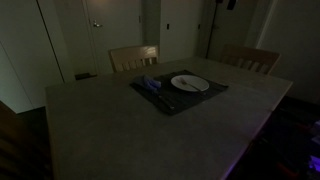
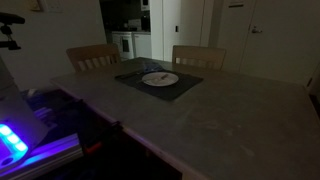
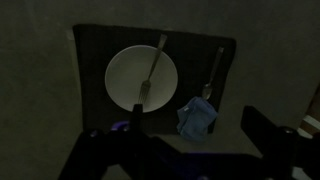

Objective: Pick up the folk from the plate and place it on the table.

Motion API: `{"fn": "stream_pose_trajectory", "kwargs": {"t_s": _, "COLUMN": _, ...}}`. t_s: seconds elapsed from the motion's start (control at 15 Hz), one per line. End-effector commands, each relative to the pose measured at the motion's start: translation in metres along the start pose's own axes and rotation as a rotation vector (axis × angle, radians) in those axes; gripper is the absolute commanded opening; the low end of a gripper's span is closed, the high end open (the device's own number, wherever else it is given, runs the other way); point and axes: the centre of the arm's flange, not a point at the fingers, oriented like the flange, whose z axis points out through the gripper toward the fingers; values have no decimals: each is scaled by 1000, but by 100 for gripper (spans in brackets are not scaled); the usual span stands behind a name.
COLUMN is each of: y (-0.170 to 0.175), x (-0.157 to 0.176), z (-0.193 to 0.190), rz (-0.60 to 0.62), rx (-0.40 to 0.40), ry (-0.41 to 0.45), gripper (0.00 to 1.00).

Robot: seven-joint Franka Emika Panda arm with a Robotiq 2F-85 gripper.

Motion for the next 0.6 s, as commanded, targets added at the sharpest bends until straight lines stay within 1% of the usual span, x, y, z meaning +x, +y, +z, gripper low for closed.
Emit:
{"fn": "stream_pose_trajectory", "kwargs": {"t_s": 0.0, "y": 3, "x": 42, "z": 30, "rz": -59, "rx": -55, "ry": -62, "gripper": 100}}
{"fn": "stream_pose_trajectory", "kwargs": {"t_s": 0.2, "y": 4, "x": 59, "z": 59, "rz": -89, "rx": -78, "ry": -103, "gripper": 100}}
{"fn": "stream_pose_trajectory", "kwargs": {"t_s": 0.4, "y": -1, "x": 68, "z": 89, "rz": -95, "rx": -110, "ry": -136, "gripper": 100}}
{"fn": "stream_pose_trajectory", "kwargs": {"t_s": 0.53, "y": -3, "x": 69, "z": 104, "rz": -90, "rx": -107, "ry": -145, "gripper": 100}}
